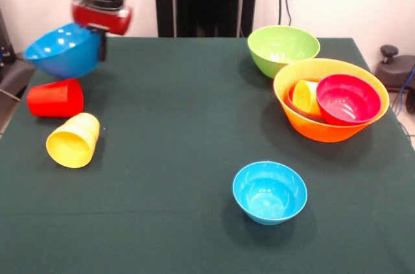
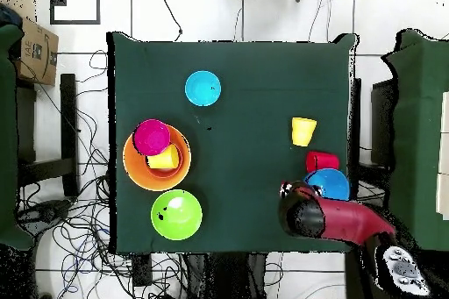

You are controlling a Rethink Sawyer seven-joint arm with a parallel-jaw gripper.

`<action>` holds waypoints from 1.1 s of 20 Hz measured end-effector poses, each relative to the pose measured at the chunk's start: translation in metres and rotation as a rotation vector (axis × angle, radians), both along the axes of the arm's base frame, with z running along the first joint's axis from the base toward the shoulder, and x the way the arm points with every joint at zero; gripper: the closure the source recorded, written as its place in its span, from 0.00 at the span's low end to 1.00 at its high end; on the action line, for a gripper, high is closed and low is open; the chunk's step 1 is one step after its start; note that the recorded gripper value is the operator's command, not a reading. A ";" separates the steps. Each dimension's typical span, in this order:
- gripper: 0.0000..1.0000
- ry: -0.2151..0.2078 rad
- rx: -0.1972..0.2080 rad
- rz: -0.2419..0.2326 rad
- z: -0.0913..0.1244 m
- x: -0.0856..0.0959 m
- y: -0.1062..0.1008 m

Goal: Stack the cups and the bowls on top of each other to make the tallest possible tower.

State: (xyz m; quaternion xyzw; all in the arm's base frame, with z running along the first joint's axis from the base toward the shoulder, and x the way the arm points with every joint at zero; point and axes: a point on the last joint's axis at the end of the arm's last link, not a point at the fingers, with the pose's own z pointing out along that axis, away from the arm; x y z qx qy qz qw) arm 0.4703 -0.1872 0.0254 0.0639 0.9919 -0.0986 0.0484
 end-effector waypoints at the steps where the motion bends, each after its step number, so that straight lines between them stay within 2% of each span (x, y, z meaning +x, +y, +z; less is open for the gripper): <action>1: 1.00 -0.007 0.007 -0.022 0.005 0.008 0.023; 6: 1.00 -0.017 0.025 -0.084 0.008 0.021 0.075; 9: 1.00 -0.026 0.036 -0.141 0.009 0.030 0.118; 12: 1.00 -0.034 0.040 -0.184 0.009 0.035 0.149; 14: 1.00 -0.044 0.045 -0.230 0.009 0.038 0.182; 17: 1.00 -0.050 0.051 -0.267 0.008 0.040 0.211; 18: 1.00 -0.057 0.057 -0.291 0.008 0.041 0.231; 22: 1.00 -0.075 0.070 -0.332 0.011 0.044 0.265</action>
